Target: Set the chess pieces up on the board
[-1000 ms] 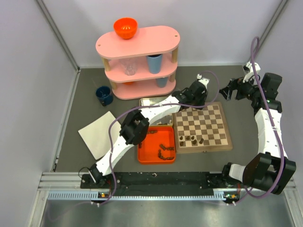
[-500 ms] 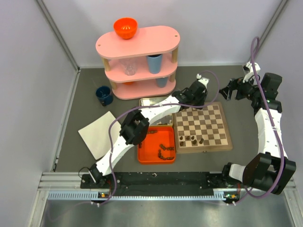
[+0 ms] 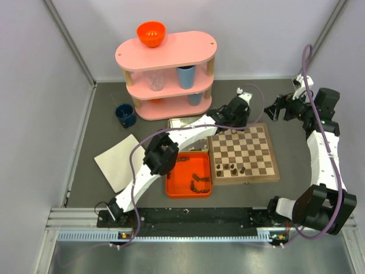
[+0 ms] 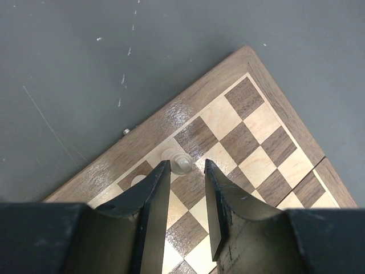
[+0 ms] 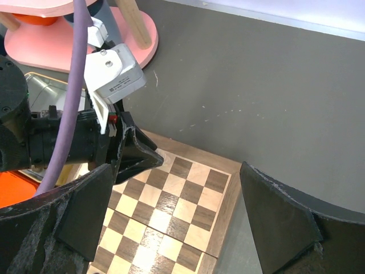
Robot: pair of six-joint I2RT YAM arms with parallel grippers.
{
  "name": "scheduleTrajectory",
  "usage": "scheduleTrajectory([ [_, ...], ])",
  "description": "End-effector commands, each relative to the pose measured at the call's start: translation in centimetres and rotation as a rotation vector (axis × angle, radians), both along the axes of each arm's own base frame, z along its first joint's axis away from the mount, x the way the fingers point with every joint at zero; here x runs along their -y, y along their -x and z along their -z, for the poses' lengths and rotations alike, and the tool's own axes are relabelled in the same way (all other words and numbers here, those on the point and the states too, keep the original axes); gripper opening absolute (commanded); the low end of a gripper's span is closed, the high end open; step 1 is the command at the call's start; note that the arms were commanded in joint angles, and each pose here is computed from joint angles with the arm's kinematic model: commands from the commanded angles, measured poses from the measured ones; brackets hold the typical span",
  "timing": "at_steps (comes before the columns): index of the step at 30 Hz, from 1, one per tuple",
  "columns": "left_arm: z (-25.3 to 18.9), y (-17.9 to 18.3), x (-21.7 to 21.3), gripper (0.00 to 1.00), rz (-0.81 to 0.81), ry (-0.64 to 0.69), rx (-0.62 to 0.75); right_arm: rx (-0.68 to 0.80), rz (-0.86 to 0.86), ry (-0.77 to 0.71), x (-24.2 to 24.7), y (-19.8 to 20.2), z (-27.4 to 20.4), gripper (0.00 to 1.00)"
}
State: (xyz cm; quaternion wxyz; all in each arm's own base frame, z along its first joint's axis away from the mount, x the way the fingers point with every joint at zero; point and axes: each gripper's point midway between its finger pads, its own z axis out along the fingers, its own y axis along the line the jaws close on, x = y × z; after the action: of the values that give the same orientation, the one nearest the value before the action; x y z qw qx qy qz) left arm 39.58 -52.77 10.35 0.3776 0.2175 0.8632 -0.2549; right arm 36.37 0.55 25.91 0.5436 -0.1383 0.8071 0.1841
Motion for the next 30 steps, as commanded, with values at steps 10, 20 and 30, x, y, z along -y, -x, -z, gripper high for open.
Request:
scheduleTrajectory([
  [10, -8.8, 0.0, -0.4, 0.36, -0.034, 0.109, 0.142, 0.043, -0.006, -0.002, 0.1, -0.1, -0.9, 0.92],
  [20, -15.7, 1.1, -4.5, 0.52, -0.062, 0.157, 0.301, 0.055, -0.089, -0.018, -1.1, 0.6, -0.8, 0.98],
  [30, -19.3, 4.4, -16.5, 0.95, -0.231, 0.169, 0.445, 0.098, -0.275, -0.072, -3.8, 2.2, -0.4, 0.99],
])
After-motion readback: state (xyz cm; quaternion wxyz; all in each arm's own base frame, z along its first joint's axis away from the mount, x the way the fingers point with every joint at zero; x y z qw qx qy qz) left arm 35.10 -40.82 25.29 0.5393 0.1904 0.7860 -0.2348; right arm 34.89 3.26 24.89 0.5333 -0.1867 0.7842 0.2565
